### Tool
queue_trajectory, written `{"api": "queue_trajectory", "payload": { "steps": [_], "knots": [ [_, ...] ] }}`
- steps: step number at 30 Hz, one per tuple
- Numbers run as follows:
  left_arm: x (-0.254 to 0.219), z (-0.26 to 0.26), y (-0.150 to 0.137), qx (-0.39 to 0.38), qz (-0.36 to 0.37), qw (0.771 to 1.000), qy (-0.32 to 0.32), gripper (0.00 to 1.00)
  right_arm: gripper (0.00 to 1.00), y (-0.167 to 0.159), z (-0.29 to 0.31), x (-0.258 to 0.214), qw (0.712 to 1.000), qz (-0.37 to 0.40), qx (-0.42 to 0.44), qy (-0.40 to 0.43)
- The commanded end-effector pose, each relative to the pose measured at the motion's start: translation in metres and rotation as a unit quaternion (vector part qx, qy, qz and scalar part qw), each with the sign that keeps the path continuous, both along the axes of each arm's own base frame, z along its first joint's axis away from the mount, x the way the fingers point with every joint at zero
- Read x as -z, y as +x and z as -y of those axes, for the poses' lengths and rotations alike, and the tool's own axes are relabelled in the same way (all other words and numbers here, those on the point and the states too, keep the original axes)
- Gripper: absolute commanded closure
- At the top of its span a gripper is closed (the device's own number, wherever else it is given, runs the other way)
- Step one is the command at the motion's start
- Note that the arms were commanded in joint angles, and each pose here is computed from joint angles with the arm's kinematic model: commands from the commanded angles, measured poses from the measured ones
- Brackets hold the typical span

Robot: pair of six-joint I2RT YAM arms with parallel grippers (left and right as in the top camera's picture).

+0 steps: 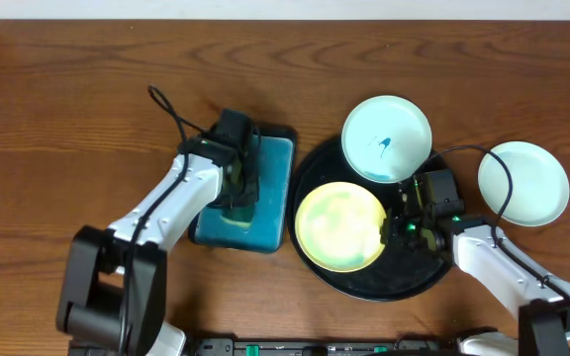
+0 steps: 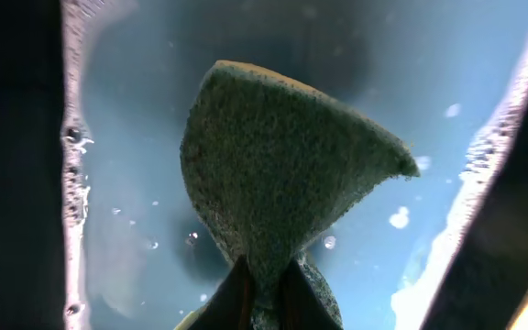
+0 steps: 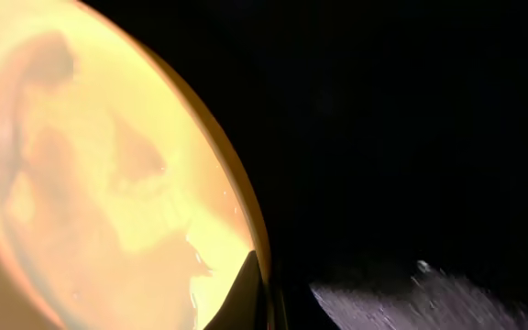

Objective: Clean dirty plates on tray and stack at the side
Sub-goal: 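Move the sponge back over the water tray with the left gripper, then lift the yellow plate with the right gripper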

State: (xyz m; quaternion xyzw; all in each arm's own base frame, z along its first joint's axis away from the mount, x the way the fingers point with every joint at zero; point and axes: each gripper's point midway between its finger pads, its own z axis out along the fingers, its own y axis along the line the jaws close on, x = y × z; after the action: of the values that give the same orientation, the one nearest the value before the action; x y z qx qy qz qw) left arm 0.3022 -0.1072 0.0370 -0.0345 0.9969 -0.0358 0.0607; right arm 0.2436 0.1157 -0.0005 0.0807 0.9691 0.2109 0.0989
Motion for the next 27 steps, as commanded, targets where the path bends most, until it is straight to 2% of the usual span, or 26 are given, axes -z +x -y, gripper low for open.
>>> {"api": "queue_trajectory", "payload": {
  "steps": [1, 11, 18, 27],
  "knots": [
    [0.01, -0.003, -0.002, 0.007, -0.015, 1.0, 0.011, 0.92, 0.99, -0.009, -0.023, -0.002, 0.997, -0.007, -0.044, 0.064],
    [0.011, -0.003, -0.002, 0.007, -0.015, 1.0, 0.011, 0.92, 0.99, 0.029, -0.013, -0.046, 0.993, 0.11, -0.048, 0.02],
    [0.011, -0.003, -0.002, 0.007, -0.015, 1.0, 0.011, 0.92, 0.99, 0.048, 0.017, -0.075, 0.979, 0.191, -0.028, -0.069],
    [0.011, -0.003, -0.002, 0.007, -0.015, 1.0, 0.011, 0.92, 0.99, 0.059, 0.063, -0.115, 0.957, 0.196, -0.007, -0.212]
  ]
}}
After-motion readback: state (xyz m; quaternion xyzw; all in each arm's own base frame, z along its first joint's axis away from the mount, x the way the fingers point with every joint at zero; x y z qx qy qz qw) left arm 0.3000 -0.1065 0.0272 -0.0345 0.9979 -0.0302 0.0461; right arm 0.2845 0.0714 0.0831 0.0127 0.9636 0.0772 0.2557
